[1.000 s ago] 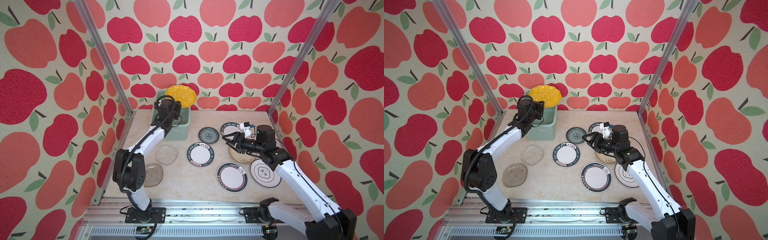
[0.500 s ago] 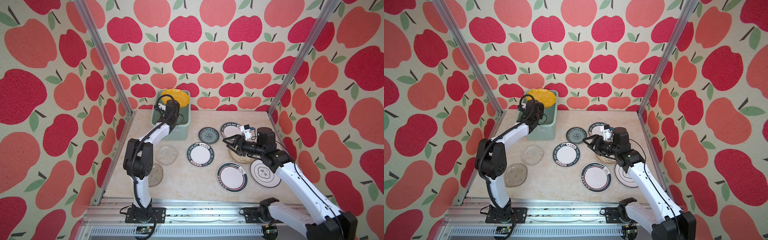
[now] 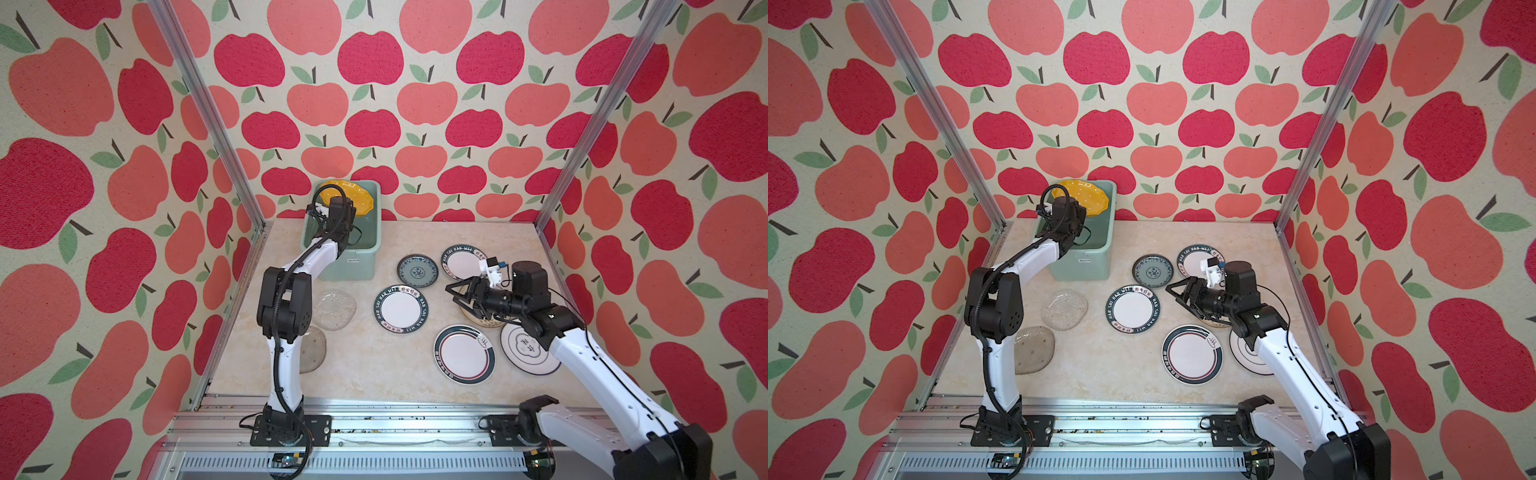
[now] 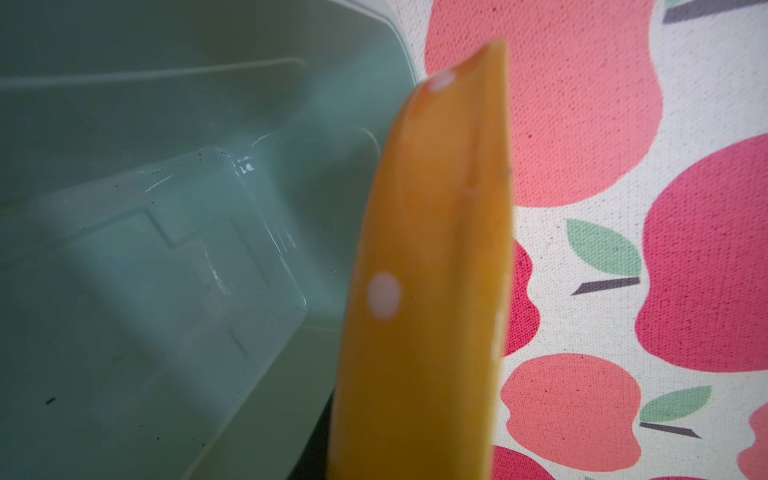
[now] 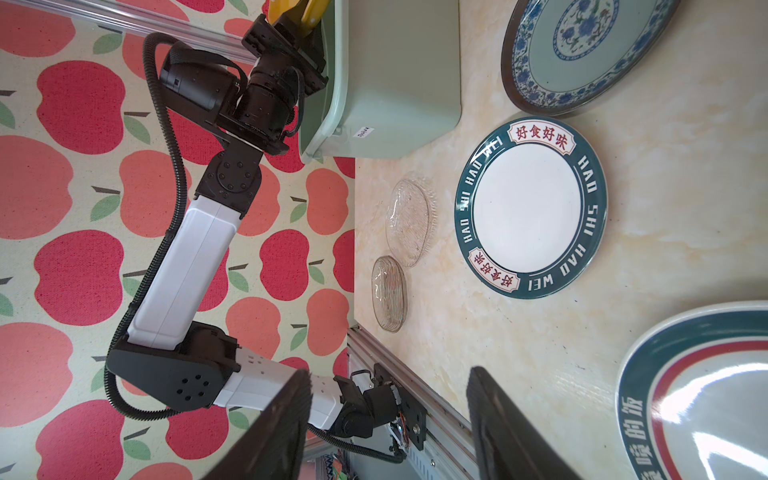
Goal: Place the plates into the plastic bin on the countertop
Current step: 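Carry the yellow plate over the bin with the left gripper while the right withdraws, then lower the yellow plate into the bin and open the left gripper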
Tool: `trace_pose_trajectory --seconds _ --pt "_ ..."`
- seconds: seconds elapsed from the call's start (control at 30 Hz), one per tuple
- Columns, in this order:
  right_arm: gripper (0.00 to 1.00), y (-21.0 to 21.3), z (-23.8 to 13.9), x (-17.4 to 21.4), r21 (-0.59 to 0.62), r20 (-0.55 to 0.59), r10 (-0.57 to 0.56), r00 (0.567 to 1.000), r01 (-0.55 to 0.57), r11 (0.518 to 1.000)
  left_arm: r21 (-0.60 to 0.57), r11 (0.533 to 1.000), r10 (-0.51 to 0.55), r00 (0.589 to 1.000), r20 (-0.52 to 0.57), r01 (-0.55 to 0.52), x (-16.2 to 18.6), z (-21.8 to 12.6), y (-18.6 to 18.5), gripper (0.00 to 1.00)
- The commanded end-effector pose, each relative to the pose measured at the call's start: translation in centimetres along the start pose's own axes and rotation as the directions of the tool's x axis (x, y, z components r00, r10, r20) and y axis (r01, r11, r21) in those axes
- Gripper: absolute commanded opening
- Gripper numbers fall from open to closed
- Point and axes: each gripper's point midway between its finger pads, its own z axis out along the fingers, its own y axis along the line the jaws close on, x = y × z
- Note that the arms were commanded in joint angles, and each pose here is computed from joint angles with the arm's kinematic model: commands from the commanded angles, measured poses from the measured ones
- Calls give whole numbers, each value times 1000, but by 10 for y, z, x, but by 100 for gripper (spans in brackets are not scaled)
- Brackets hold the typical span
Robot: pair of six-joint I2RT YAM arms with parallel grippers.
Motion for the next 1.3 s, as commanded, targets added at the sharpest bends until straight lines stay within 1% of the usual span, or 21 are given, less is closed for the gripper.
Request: trace_pose_trajectory --seconds 0.0,0.27,0.47,0.7,0.9,1.1,1.27 --pt "62 -2 -2 4 -6 -11 -9 1000 9 1000 154 988 29 1000 -2 -28 -3 -6 -55 0" --pt "62 -8 -1 5 -3 -14 4 1000 -4 1000 106 984 153 986 -62 -146 21 8 -37 0" --pt "62 -11 0 6 -2 -17 13 1000 -13 1000 52 975 219 971 -100 -215 34 12 -16 0" --pt "62 -15 1 5 3 -15 22 1000 -22 1000 11 964 263 953 -150 -264 46 17 3 0" --pt "62 -18 1 4 1 -13 28 1000 -28 1000 -10 959 279 944 -177 -285 54 22 13 0" --pt "62 -21 0 4 4 -8 35 999 -35 999 -25 954 286 934 -213 -298 63 29 22 7" --pt "62 -23 0 3 4 -3 42 999 -42 999 -38 946 302 917 -260 -322 75 32 31 13"
